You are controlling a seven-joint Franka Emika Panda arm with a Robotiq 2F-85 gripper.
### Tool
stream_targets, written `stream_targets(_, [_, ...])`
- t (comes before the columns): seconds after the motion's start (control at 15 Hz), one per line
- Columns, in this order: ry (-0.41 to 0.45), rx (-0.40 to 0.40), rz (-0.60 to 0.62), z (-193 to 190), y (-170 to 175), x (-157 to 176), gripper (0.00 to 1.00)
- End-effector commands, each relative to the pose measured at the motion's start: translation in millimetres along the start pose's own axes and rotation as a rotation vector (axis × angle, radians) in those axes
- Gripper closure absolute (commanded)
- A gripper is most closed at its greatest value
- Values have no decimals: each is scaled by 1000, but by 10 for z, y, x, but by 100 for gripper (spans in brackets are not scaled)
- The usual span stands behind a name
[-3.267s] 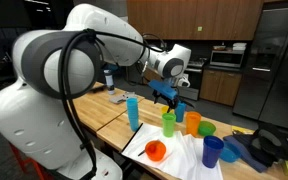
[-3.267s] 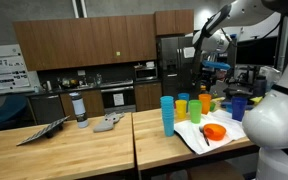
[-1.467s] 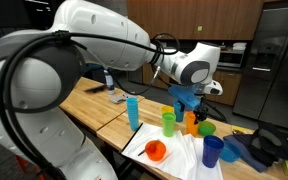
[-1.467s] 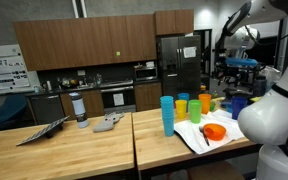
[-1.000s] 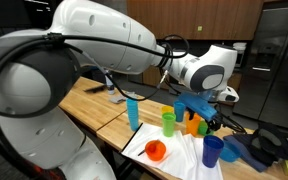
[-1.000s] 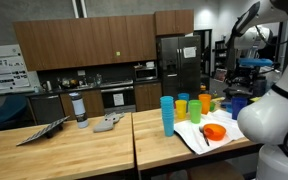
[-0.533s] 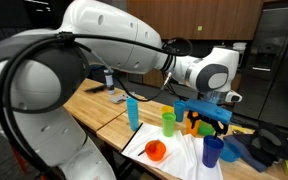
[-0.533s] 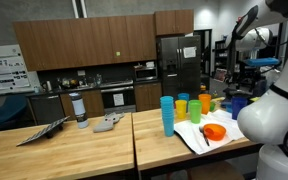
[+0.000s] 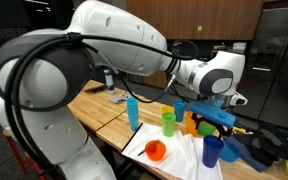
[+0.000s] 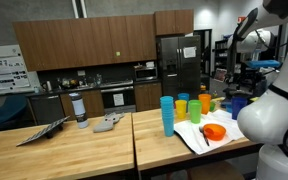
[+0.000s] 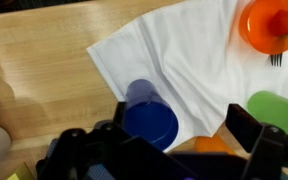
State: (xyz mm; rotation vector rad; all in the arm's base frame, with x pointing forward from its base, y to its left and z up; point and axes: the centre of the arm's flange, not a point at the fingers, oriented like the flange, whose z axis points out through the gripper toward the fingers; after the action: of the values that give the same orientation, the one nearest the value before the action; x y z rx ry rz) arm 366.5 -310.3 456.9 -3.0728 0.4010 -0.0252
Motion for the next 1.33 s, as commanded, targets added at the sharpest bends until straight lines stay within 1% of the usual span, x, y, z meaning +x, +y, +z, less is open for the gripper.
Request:
stream_targets(0.0, [96,54,96,-165,-68,104,0])
stream_targets(0.2, [146,91,136,-242,-308,262,0])
stream_targets(0.67, [217,144,156,-406,-1118,830,0])
stream_targets(0.8, [233,173,207,-426,-1271,970,0])
stream_targets(0.93, [243,205,288,-430,-1374,1125,0])
stream_targets(1.0, [248,215,306,-416,-1410,1179,0])
stream_targets(1.13, [253,199,282,-392,-1484,1270,0])
stream_targets(1.27, [219,176,207,-346,-1573,1329,0])
